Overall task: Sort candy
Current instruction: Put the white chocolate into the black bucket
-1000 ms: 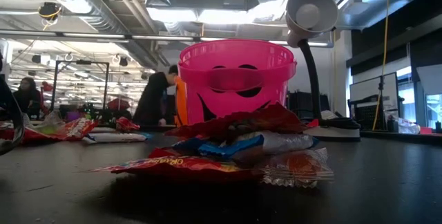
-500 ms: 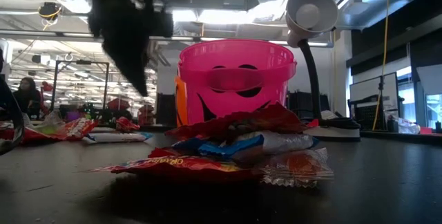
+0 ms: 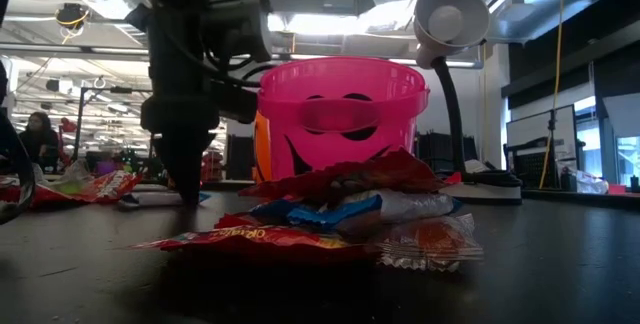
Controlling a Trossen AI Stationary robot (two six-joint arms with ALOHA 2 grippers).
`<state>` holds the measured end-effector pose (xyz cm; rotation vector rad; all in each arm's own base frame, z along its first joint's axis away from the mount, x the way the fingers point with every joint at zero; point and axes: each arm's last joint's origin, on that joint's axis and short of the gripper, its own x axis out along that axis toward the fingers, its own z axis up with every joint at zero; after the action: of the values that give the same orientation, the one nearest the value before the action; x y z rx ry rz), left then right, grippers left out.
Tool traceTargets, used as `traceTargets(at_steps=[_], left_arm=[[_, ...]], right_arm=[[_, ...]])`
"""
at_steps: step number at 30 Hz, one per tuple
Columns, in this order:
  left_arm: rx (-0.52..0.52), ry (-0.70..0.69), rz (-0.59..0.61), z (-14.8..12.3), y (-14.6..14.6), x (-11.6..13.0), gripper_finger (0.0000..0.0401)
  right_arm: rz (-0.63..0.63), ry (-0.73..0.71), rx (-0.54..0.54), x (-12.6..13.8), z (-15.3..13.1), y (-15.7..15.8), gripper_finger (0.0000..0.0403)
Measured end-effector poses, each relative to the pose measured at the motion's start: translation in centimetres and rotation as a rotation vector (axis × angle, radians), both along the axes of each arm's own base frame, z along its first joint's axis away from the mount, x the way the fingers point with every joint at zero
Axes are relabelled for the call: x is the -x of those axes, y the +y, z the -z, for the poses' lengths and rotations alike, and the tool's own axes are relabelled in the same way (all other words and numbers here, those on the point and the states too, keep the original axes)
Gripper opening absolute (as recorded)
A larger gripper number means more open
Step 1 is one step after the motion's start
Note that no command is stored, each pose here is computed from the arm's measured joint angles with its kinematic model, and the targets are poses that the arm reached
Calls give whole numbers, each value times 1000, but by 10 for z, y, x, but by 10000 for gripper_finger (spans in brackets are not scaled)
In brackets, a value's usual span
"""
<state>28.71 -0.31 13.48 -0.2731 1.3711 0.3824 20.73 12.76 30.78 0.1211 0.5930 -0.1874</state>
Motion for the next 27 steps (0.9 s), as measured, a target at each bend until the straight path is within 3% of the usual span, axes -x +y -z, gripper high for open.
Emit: traceTargets(at_steps=[7,16,22,27], left_arm=[[18,9,-2,2,0,0,229],[26,-4,9,-1,0,0,92],[-20,-50,25,-28,1,-3,20],[-50,-105,33,-63,1,-1,3]], right_arm=[[0,0,-3,0,0,0,131],[-4,3,-9,0,0,0,131],[-4,2,-10,0,0,0,131],[-6,3,-11,0,0,0,131]])
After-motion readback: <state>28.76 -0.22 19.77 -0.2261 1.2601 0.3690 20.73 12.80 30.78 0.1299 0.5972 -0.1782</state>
